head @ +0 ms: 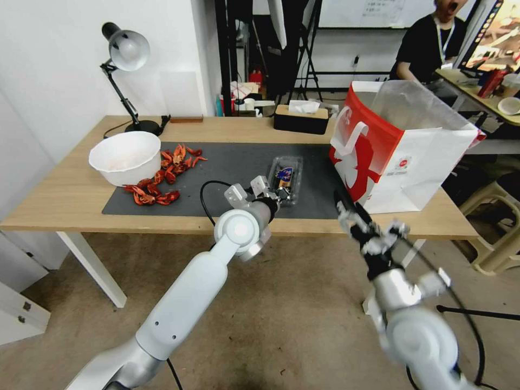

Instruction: Close the takeout container lid, then place the container into the takeout bag.

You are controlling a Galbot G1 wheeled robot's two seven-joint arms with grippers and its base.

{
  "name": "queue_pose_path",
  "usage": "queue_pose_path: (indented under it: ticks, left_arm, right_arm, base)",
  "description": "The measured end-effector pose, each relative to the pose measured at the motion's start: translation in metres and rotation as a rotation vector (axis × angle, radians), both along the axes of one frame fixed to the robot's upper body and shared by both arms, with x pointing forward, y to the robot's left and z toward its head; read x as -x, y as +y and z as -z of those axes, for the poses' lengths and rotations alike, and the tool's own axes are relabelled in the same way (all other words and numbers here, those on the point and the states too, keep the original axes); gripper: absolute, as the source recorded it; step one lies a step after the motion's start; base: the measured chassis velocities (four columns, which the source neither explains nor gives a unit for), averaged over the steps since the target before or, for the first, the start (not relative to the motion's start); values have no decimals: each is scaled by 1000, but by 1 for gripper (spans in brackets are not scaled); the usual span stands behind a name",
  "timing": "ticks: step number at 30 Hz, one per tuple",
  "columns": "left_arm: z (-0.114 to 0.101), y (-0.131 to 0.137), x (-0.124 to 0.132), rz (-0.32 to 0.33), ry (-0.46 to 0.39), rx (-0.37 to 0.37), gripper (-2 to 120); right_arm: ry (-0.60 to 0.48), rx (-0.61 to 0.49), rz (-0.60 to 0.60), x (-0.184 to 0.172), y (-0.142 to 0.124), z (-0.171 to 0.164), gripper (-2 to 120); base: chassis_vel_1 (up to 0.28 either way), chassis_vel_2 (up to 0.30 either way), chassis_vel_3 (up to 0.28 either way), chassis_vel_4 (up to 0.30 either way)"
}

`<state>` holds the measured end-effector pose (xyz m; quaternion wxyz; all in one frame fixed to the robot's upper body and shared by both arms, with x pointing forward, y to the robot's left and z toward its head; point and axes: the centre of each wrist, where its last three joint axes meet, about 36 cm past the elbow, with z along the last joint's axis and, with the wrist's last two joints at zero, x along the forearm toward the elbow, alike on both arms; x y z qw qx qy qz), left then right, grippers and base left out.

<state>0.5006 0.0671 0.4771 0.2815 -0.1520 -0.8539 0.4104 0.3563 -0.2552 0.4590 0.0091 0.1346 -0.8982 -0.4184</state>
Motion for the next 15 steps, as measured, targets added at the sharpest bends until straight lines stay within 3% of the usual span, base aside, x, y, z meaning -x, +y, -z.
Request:
queue_pose_path:
  ticks: [8, 15]
  left_arm:
    - [3, -2, -2, -10, 3, -4, 0]
    - [3, -1, -3, -20, 3, -5, 0]
  right_arm:
    - [128, -76, -43, -62, 1, -16, 100]
    - [297, -4, -65, -111, 16, -28, 100]
  base:
    - [0, 0, 0, 0]
    - [0, 0, 0, 0]
